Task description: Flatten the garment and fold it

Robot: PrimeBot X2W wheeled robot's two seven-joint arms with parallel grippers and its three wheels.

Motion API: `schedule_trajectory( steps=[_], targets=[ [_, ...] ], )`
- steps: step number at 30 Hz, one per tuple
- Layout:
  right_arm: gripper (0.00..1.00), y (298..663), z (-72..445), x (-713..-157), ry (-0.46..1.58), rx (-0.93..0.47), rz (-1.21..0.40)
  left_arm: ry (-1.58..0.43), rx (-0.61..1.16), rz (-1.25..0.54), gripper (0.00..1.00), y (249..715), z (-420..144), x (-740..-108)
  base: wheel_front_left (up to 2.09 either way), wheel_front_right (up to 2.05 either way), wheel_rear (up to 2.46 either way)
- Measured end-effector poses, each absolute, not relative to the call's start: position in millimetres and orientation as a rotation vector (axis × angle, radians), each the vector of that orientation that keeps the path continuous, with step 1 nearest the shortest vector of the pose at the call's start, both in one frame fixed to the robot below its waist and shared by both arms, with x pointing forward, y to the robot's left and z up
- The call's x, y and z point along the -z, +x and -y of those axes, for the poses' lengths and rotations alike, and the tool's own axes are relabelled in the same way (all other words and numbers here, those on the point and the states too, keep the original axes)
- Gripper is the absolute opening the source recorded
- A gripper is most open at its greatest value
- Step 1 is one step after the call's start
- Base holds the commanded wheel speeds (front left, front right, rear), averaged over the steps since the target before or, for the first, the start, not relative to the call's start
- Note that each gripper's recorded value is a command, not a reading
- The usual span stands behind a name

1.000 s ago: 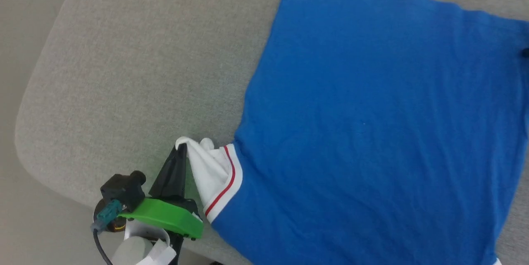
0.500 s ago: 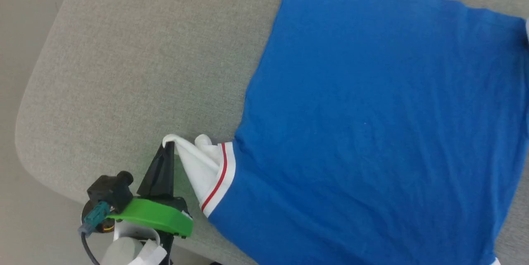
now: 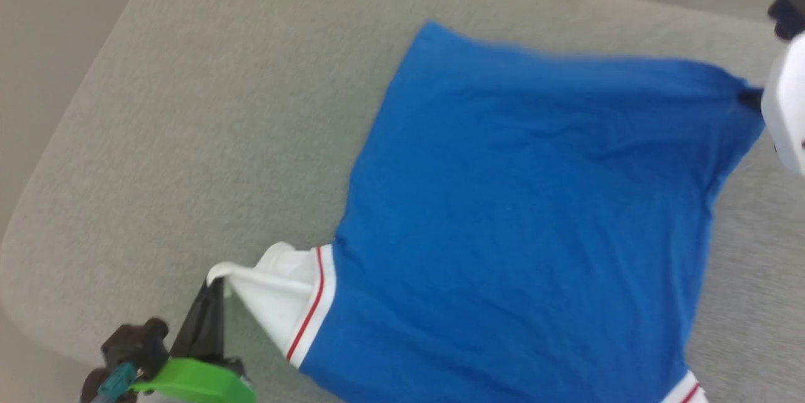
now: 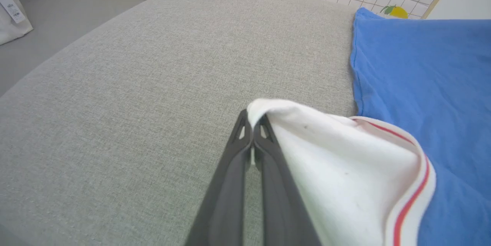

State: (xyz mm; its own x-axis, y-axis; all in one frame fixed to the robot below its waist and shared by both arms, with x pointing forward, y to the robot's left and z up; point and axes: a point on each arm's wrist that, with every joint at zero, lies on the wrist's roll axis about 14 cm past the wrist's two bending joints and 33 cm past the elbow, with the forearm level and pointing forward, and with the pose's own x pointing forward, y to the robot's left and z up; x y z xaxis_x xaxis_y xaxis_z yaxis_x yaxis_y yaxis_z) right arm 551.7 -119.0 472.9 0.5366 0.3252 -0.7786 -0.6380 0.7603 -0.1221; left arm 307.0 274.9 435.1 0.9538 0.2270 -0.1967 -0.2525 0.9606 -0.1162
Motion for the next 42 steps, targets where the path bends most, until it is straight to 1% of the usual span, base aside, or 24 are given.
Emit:
schedule_trajectory(
  steps=[3, 6, 8, 13, 15, 18, 22, 25, 28, 30, 31, 32, 35, 40, 42],
  targets=[
    [0.00, 525, 140, -487, -0.467, -0.607, -0.801, -0.137, -0.224, -0.172, 0.00, 305, -272, -442, 0.00, 0.00, 0.00],
    [0.00, 490, 168, -487, -0.510, -0.607, -0.835, -0.130, -0.203, -0.163, 0.00, 305, -269, -448, 0.00, 0.00, 0.00],
    [0.00, 465, 187, -485, -0.504, -0.600, -0.869, -0.129, -0.181, -0.158, 0.00, 306, -264, -451, 0.00, 0.00, 0.00],
    [0.00, 395, 236, -464, -0.492, -0.569, -1.015, -0.134, -0.128, -0.140, 0.00, 314, -249, -458, 0.00, 0.00, 0.00],
    [0.00, 359, 253, -448, -0.473, -0.560, -1.103, -0.137, -0.102, -0.133, 0.00, 319, -241, -460, 0.00, 0.00, 0.00],
    [0.00, 314, 269, -428, -0.421, -0.547, -1.206, -0.140, -0.066, -0.118, 0.00, 326, -232, -464, 0.00, 0.00, 0.00],
    [0.00, 273, 278, -408, -0.350, -0.532, -1.297, -0.142, -0.034, -0.115, 0.00, 331, -222, -466, 0.00, 0.00, 0.00],
    [0.00, 246, 275, -386, -0.300, -0.542, -1.366, -0.143, -0.030, -0.118, 0.00, 332, -221, -465, 0.00, 0.00, 0.00],
    [0.00, 230, 263, -369, -0.240, -0.560, -1.396, -0.142, -0.033, -0.125, 0.00, 332, -222, -463, 0.00, 0.00, 0.00],
    [0.00, 227, 257, -364, -0.214, -0.565, -1.392, -0.144, -0.035, -0.128, 0.00, 332, -222, -462, 0.00, 0.00, 0.00],
    [0.97, 228, 255, -364, -0.207, -0.565, -1.378, -0.144, -0.035, -0.128, 0.00, 331, -222, -462, 0.00, 0.00, 0.00],
    [1.00, 232, 254, -365, -0.210, -0.563, -1.357, -0.144, -0.035, -0.128, 0.00, 331, -222, -462, 0.00, 0.00, 0.00],
    [1.00, 258, 256, -380, -0.207, -0.535, -1.245, -0.143, -0.035, -0.124, 0.00, 330, -223, -463, 0.00, 0.00, 0.00],
    [1.00, 334, 261, -441, -0.242, -0.481, -0.959, -0.134, -0.039, -0.120, 0.00, 328, -225, -465, 0.00, 0.00, 0.00],
    [1.00, 357, 258, -465, -0.272, -0.478, -0.880, -0.133, -0.040, -0.119, 0.00, 327, -226, -466, 0.00, 0.00, 0.00]
  ],
)
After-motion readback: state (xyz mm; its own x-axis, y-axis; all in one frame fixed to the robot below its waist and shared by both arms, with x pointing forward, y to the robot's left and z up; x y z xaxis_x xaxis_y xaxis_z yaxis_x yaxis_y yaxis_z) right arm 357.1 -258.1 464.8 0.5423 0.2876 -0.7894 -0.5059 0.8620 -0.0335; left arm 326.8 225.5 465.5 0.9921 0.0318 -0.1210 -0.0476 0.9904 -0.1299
